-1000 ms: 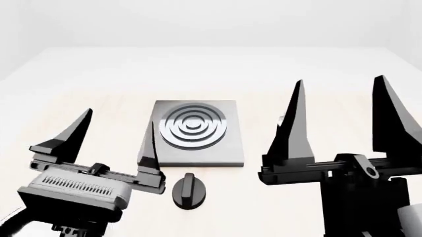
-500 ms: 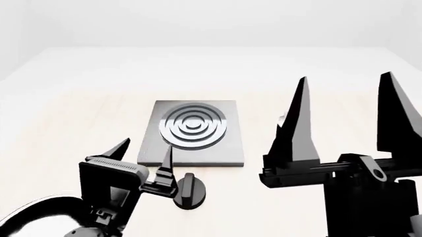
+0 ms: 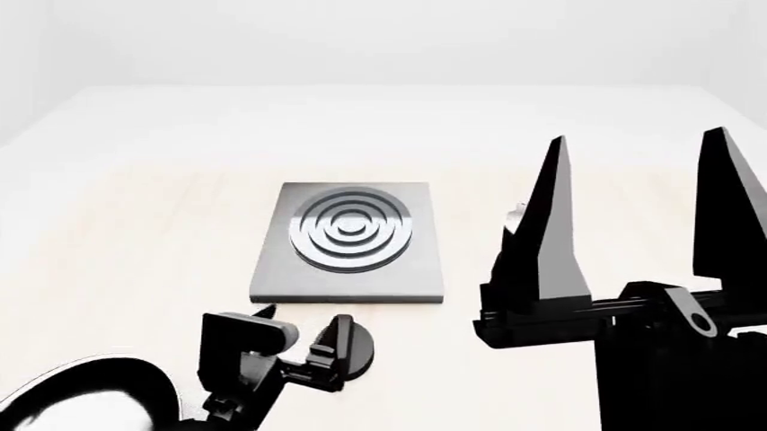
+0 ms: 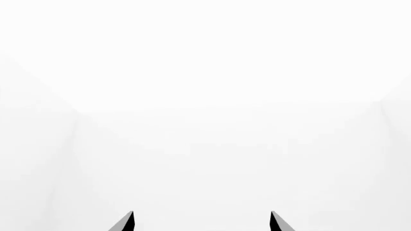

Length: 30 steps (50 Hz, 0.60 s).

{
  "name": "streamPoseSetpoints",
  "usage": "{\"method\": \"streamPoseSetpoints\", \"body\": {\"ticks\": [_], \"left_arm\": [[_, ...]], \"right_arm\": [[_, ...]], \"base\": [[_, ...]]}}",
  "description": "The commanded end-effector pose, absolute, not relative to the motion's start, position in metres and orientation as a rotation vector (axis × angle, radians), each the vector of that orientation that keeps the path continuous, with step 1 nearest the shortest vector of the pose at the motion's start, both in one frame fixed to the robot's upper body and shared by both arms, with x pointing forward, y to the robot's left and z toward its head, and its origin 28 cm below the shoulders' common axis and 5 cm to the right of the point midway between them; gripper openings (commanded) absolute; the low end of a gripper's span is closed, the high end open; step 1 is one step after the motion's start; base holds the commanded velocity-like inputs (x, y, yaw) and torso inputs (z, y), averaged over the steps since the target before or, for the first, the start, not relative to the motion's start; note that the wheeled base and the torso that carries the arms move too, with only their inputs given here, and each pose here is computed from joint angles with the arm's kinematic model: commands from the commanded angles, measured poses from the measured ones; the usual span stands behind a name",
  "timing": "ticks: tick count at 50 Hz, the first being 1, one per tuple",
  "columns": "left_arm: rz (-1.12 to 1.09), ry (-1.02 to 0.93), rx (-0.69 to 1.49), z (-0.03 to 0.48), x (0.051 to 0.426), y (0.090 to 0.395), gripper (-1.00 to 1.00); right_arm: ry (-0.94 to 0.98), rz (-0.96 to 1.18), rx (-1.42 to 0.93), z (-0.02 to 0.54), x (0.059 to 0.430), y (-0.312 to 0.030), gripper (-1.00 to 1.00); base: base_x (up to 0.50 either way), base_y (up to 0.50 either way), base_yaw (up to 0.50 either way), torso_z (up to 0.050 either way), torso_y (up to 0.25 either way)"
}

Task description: Turn on the stove and put the moka pot on it.

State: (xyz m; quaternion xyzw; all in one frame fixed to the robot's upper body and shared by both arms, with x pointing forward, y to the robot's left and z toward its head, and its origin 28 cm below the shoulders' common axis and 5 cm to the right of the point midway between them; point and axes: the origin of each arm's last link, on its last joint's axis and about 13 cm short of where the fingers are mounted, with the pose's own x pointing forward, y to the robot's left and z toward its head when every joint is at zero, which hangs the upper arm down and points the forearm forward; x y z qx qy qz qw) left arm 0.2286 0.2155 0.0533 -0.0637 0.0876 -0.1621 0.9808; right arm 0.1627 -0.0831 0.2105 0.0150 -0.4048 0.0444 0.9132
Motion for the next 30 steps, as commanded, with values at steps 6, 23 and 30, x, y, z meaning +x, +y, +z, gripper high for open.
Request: {"method": "streamPoseSetpoints", "body": {"ticks": [6,23,30], "left_arm": [[-0.375,0.266,-0.164,0.033,0.230,0.210,1.00],[-0.396,0.308,-0.146,0.025,0.233,0.202,1.00],[-0.392,0.321,-0.128,0.022,0.236,0.199,1.00]], "right_arm": [[-0.834,0.095,0.031,0.211,0.163,-0.083,1.00],[-0.829,0.098,0.030,0.209,0.163,-0.083,1.00],[-0.827,0.104,0.030,0.211,0.163,-0.082,1.00]], "base": [[0.00,0.00,0.00,0.000,0.000],[0.00,0.00,0.00,0.000,0.000],[0.00,0.00,0.00,0.000,0.000]]}}
